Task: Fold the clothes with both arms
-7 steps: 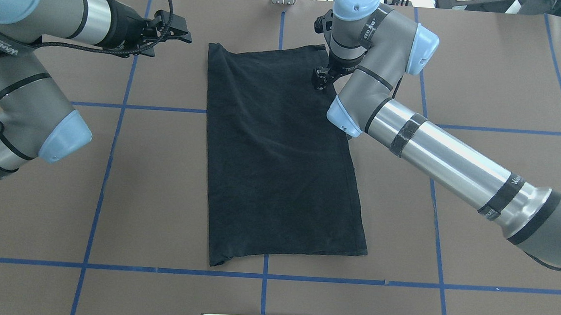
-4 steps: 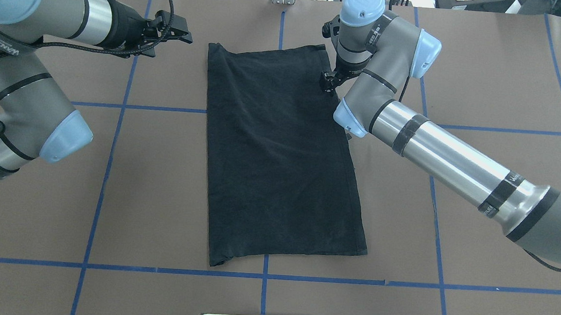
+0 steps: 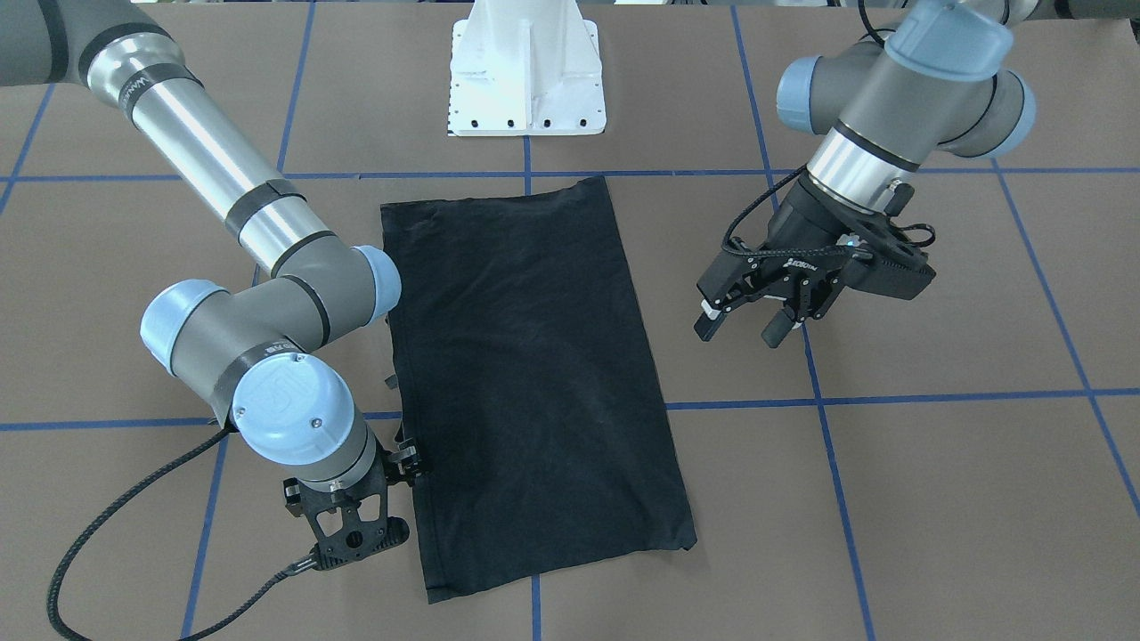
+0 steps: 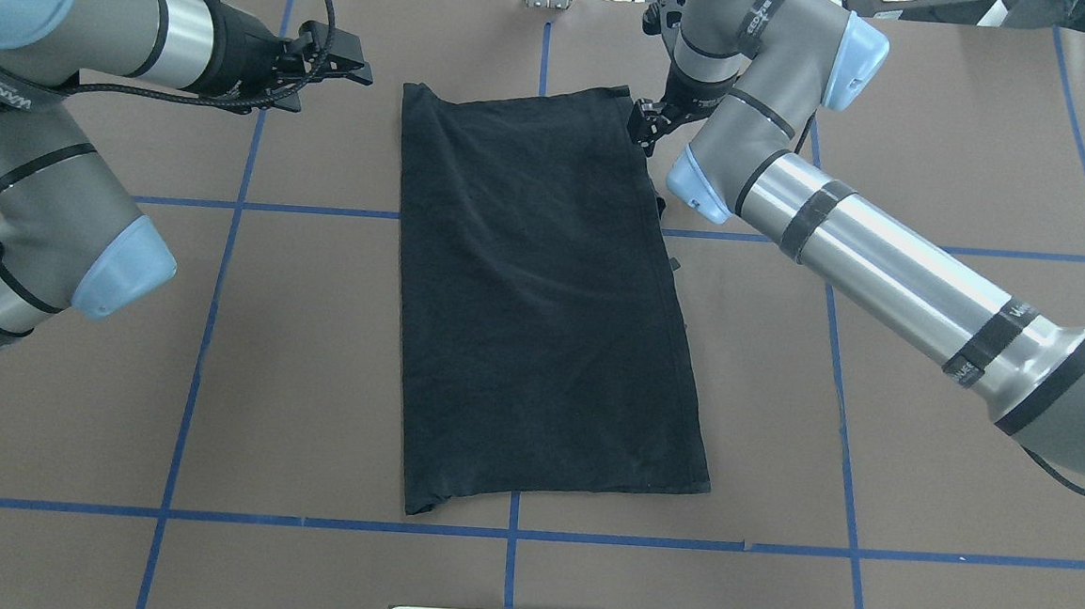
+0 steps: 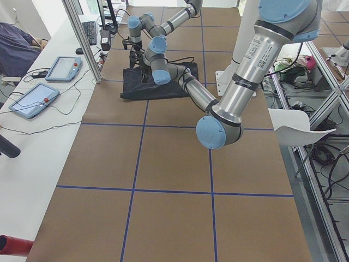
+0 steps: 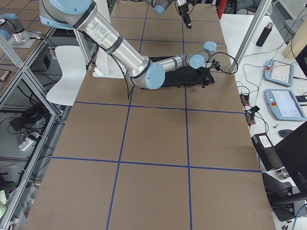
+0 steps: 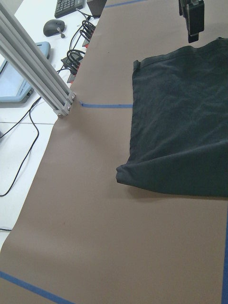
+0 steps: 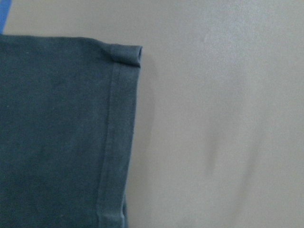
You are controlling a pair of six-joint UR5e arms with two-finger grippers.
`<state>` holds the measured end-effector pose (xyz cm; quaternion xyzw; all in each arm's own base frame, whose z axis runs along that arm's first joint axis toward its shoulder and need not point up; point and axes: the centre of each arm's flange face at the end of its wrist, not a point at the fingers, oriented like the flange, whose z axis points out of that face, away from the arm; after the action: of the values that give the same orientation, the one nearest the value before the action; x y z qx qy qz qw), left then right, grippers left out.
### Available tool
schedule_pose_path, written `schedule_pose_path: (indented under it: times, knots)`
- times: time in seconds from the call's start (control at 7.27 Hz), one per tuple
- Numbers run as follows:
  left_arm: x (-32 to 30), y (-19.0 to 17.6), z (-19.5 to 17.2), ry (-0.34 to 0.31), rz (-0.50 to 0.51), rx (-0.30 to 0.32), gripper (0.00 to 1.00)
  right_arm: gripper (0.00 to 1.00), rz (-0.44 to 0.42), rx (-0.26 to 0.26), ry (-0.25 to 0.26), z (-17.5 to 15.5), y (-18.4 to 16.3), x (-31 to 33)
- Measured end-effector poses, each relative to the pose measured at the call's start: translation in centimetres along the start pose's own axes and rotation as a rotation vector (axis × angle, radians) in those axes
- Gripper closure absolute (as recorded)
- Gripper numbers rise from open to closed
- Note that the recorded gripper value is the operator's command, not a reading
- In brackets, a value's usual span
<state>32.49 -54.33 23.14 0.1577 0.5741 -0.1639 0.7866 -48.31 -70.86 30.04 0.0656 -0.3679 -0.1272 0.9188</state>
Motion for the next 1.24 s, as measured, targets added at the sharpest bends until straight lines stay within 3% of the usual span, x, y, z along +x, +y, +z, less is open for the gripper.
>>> schedule_pose_path:
  times: [0.28,0.55,0.96,1.24]
  knots:
    - [-0.5,2.7,-2.1,0.034,-0.05,-0.065,0.0,0.0,0.059,0.028,-0.078,-2.6,2.9,0.5]
    - [-1.1,7.2,-3.3,0.051,-0.115,-0.145,0.0,0.0,0.097,0.05,-0.139,-4.2,9.7,3.3]
    - [-1.4,16.8,-0.5,0.076,-0.246,-0.225,0.0,0.0,0.161,0.059,-0.197,-6.9,20.5,7.5]
    - [-1.5,24.1,1.8,0.054,-0.311,-0.267,0.0,0.0,0.211,0.054,-0.229,-8.5,24.9,7.6]
